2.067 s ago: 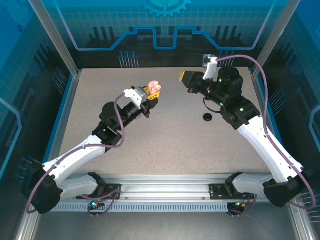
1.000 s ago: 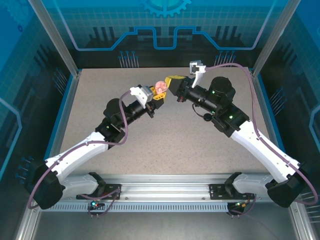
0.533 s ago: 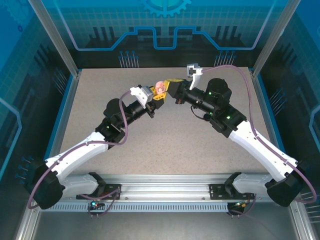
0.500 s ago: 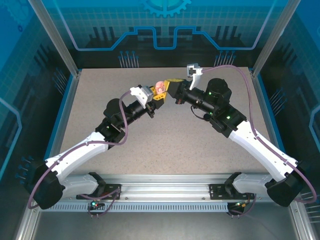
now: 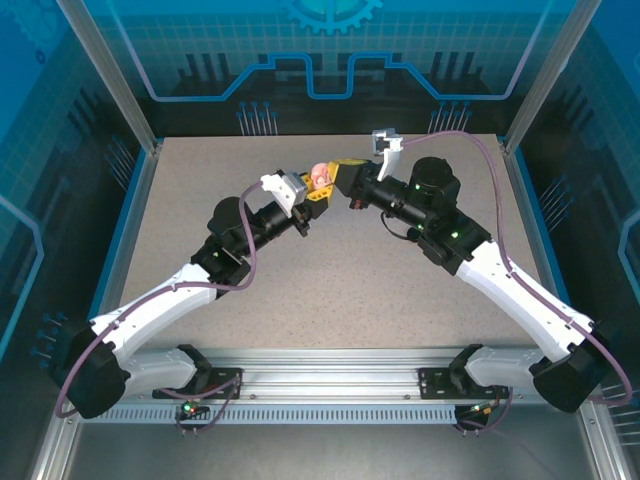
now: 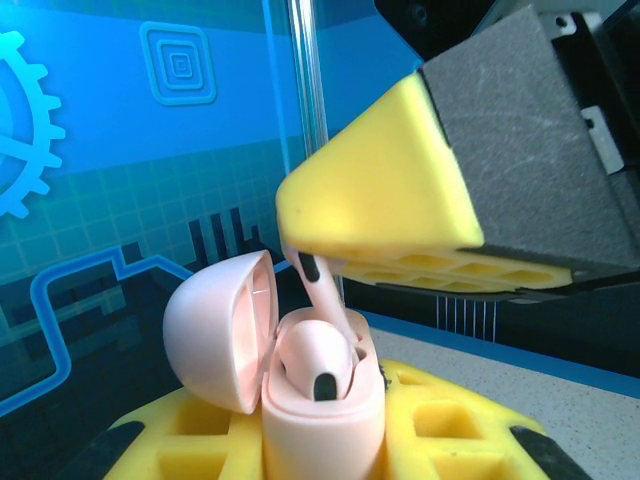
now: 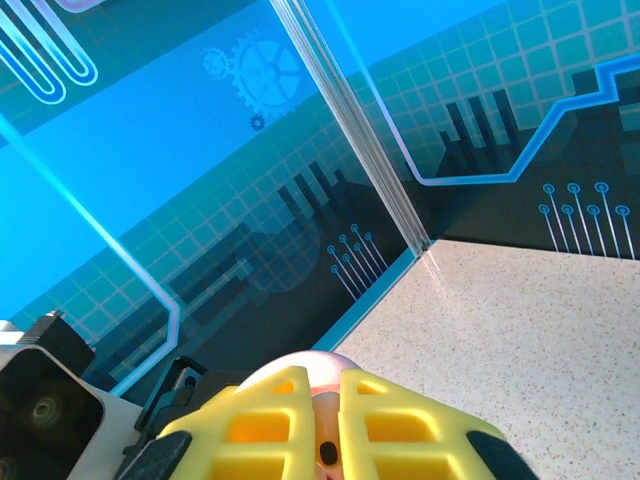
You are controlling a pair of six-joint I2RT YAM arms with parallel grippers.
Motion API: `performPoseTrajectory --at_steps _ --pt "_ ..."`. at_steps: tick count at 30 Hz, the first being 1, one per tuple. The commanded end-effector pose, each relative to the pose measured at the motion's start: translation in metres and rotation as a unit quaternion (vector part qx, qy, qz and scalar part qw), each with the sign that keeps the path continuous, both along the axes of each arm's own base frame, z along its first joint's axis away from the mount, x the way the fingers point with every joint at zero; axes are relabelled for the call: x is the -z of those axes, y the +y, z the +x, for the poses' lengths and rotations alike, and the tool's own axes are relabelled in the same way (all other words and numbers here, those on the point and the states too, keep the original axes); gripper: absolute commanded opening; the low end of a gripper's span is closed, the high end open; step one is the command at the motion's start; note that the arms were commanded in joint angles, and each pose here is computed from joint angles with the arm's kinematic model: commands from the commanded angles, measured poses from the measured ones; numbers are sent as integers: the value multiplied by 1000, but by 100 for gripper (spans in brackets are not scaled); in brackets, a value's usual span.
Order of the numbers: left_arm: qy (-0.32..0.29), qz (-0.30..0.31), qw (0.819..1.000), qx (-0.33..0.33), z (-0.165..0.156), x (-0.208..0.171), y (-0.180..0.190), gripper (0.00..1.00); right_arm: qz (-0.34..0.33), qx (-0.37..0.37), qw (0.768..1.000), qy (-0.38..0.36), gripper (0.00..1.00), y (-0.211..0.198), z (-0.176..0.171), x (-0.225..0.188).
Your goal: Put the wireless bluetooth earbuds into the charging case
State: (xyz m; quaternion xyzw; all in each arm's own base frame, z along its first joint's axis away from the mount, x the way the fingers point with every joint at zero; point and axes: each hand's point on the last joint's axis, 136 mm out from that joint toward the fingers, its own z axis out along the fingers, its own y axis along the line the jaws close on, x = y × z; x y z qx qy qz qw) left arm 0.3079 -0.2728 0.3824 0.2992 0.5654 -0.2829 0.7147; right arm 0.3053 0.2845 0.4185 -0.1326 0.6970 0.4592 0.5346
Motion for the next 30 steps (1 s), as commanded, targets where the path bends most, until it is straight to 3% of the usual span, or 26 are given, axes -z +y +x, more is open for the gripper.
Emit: performPoseTrajectory --at_steps 1,18,27,30 --pt "-37 -27 999 2 -9 -35 3 0 -10 6 1000 -1 10 2 3 5" --pt "-40 -29 999 -4 -7 -39 5 0 -32 -32 999 -12 12 5 -11 19" --pt "-34 -28 999 -2 -6 -36 3 0 -19 -17 999 -23 29 2 -7 -2" --pt "-31 -28 999 -2 -5 -34 2 0 -14 -15 999 -27 45 3 -5 -10"
